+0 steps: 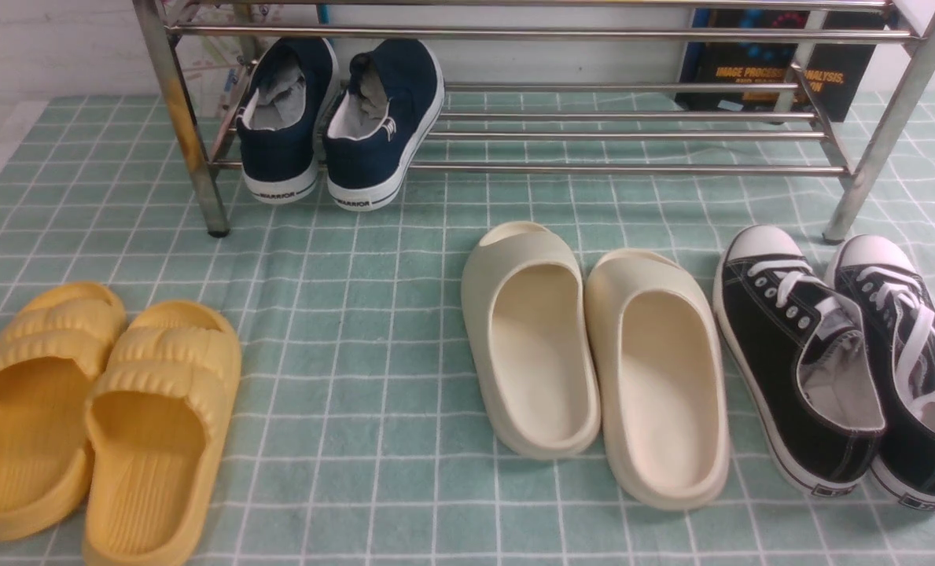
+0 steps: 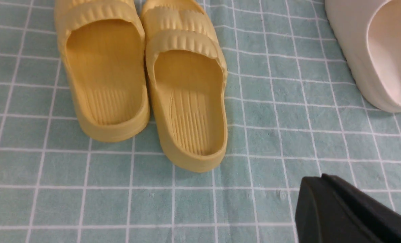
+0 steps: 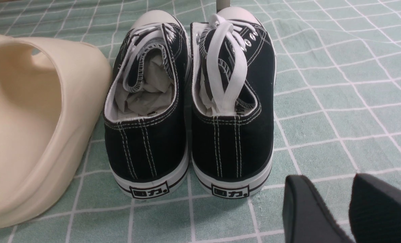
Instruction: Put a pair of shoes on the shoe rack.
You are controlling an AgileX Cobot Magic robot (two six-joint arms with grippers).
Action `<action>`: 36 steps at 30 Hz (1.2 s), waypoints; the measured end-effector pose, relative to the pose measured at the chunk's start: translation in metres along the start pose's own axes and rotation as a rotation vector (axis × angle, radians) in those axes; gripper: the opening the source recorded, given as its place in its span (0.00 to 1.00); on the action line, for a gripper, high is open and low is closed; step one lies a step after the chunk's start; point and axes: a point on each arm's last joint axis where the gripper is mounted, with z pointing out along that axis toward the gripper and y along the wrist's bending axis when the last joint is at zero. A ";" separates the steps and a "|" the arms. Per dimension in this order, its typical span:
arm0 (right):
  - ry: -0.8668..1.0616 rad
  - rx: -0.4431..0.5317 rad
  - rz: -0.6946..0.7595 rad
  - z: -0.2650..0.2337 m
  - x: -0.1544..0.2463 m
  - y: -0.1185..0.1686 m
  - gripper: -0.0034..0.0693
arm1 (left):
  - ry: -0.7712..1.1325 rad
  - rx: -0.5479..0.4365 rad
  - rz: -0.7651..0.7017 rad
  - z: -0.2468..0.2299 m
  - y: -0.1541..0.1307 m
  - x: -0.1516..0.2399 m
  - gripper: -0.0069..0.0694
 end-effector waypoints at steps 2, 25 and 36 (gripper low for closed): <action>0.000 0.000 0.000 0.000 0.000 0.000 0.38 | -0.098 0.019 0.014 0.010 0.003 0.009 0.07; 0.000 0.000 0.000 0.000 0.000 0.000 0.38 | -0.365 -0.114 -0.167 0.111 0.037 0.112 0.07; 0.000 0.000 0.000 0.000 0.000 0.000 0.38 | -0.325 -0.031 -0.085 0.116 0.033 0.118 0.07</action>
